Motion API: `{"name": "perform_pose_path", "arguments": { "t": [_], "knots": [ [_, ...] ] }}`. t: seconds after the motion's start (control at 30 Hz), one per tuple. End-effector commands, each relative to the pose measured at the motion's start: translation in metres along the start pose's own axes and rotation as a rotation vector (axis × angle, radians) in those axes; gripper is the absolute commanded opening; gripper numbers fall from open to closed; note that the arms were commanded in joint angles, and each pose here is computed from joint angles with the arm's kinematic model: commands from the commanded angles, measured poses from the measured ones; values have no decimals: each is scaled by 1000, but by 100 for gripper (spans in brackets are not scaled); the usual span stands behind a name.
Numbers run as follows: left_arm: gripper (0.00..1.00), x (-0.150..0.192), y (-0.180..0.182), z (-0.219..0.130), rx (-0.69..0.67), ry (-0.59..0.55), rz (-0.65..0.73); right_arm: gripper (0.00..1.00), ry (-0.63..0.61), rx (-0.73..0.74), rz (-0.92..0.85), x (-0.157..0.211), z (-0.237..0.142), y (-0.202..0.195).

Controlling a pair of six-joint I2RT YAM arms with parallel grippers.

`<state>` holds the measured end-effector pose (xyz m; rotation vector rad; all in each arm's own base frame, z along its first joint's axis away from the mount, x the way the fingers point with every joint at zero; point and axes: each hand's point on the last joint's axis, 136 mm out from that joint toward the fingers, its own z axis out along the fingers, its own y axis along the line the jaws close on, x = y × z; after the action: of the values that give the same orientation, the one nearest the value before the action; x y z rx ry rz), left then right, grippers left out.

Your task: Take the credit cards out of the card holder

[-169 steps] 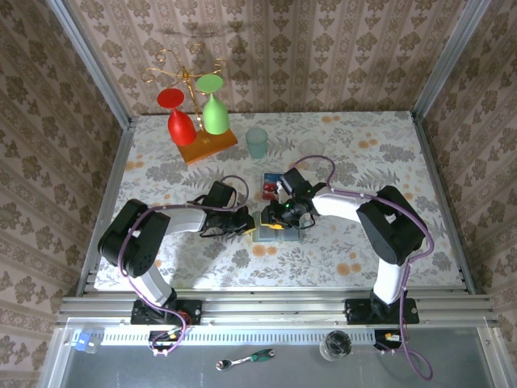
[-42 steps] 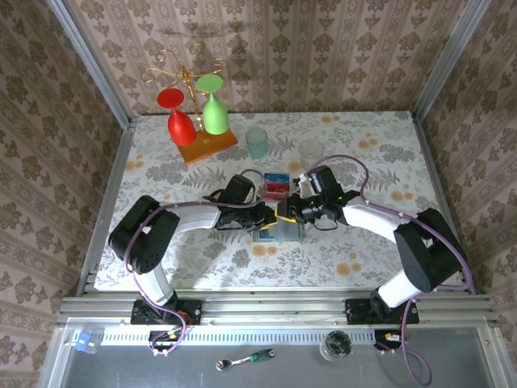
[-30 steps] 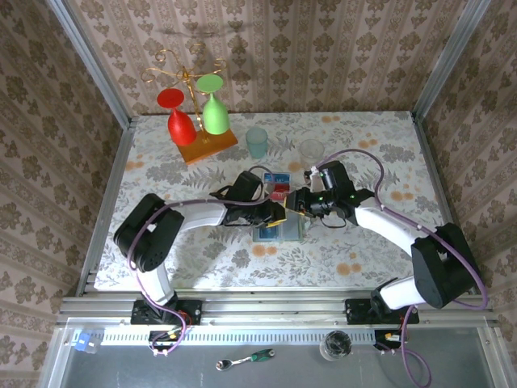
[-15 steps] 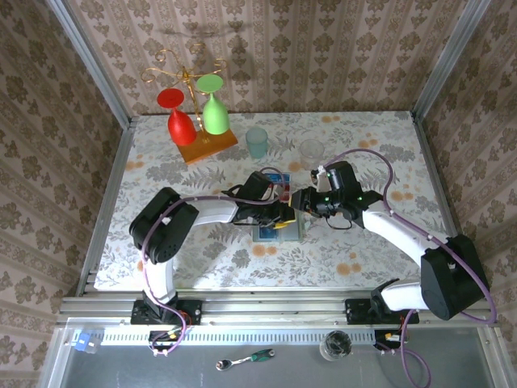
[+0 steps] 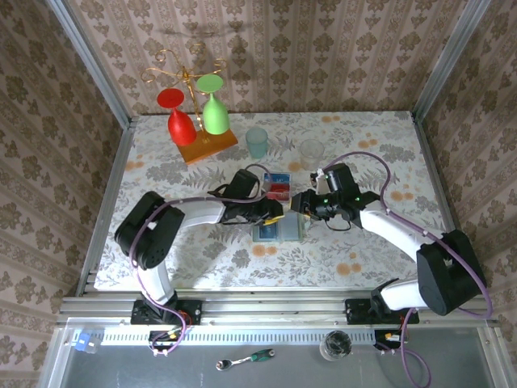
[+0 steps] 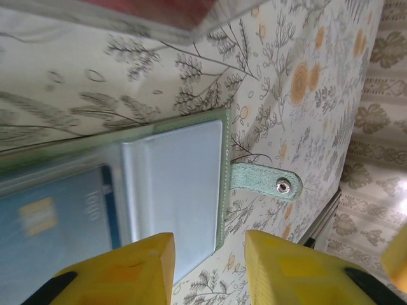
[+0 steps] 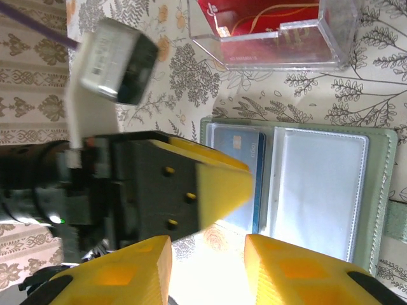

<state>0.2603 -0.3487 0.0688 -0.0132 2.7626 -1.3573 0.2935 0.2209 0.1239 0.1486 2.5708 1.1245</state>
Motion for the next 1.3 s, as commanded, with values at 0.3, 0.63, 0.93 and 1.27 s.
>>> {"name": "perform_pose_path", "arguments": {
  "t": [0.3, 0.63, 0.93, 1.27],
  "knots": [
    [31, -2, 34, -41, -38, -81, -33, 35, 94, 9, 18, 16, 43, 0],
    [15, 4, 59, -43, -99, -70, -44, 34, 153, 19, 17, 28, 71, 1],
    [2, 7, 68, -33, -112, -28, -54, 33, 172, 22, 19, 27, 81, 0],
    [0, 12, 76, -32, -139, -15, -52, 33, 194, 18, 20, 27, 90, 1]
  ]
}}
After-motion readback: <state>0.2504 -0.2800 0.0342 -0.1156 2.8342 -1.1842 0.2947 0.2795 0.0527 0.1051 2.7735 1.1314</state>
